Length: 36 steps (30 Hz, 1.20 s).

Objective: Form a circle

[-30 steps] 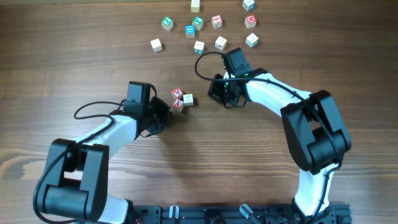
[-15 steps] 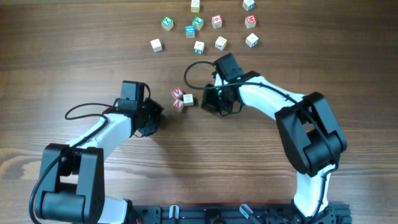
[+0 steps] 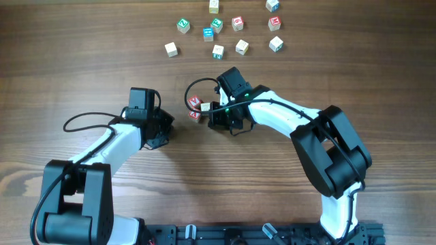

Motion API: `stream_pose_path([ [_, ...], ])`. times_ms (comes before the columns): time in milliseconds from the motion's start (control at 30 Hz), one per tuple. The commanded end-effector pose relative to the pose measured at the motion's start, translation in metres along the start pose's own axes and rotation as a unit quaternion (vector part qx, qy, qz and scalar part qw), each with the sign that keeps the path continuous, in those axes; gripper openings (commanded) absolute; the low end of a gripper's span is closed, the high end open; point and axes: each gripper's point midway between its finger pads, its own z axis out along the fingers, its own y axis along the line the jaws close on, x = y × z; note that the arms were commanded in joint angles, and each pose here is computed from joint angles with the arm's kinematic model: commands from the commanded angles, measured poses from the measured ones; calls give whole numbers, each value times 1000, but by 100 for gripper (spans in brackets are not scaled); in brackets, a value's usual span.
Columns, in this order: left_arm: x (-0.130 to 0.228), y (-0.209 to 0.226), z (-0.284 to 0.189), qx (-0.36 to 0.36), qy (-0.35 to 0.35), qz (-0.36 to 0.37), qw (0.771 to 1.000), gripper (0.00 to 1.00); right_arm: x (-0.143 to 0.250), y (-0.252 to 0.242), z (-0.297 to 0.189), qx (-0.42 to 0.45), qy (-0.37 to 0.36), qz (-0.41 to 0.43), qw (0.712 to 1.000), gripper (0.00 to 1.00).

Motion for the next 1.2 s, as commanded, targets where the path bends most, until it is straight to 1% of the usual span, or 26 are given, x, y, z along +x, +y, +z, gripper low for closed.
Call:
stream_pose_path([
  [0,-6,48,12,-85,-25,-3,996,4,3,-4,8,-2,6,-9,1000,4],
  [367,-6,48,12,-85,-25,-3,996,4,-7,4,8,-16,-13,-21,1000,5],
  [1167,-6,48,12,-85,-25,-3,996,4,-12,8,8,-24,-24,-28,999,4],
])
